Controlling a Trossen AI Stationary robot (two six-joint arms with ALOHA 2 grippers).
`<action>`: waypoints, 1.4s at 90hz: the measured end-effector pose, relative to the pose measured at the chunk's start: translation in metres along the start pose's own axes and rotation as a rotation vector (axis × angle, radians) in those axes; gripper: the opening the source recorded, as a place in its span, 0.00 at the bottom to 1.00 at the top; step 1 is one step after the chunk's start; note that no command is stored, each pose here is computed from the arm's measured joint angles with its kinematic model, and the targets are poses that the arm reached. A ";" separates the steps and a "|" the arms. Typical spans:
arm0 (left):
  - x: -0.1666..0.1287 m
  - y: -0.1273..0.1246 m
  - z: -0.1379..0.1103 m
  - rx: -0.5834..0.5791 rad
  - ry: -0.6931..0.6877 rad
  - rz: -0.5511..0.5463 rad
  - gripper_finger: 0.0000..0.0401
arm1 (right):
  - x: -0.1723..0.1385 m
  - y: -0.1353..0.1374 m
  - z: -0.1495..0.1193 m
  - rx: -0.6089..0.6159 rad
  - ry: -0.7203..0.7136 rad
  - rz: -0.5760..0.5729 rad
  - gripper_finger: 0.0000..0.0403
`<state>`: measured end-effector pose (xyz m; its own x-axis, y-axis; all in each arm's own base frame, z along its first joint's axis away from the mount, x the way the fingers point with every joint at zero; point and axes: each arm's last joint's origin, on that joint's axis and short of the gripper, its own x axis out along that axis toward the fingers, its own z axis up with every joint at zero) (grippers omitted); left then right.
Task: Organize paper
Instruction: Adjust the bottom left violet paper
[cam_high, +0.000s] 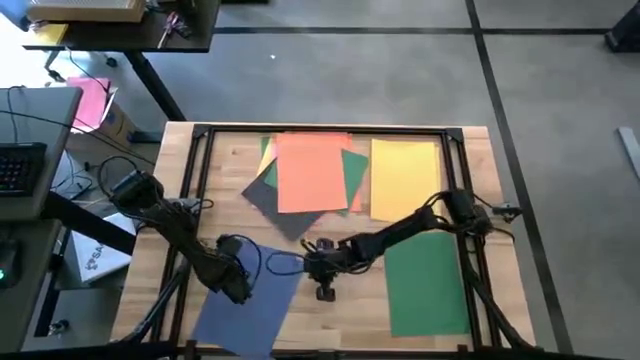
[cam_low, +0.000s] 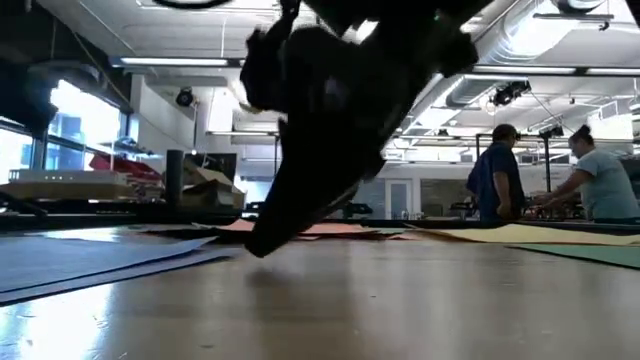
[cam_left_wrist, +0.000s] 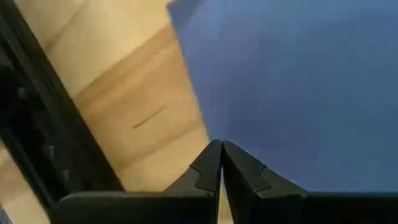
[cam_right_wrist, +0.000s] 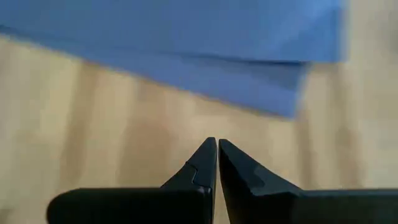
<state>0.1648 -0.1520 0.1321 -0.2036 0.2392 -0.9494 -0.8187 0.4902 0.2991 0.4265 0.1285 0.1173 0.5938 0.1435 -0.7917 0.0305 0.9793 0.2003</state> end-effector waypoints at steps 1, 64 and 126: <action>0.001 0.000 0.000 -0.001 0.000 0.000 0.00 | 0.001 -0.001 0.000 0.007 -0.002 -0.005 0.00; -0.006 -0.010 0.004 0.067 -0.175 -0.111 0.00 | -0.004 -0.039 0.015 0.020 -0.024 -0.096 0.00; -0.050 -0.002 -0.008 0.044 0.094 -0.219 0.00 | 0.010 0.000 0.001 -0.039 -0.025 0.081 0.00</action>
<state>0.1727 -0.1715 0.1785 -0.0749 0.0447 -0.9962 -0.8250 0.5584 0.0871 0.4329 0.1299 0.1100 0.6131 0.2197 -0.7589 -0.0497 0.9694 0.2405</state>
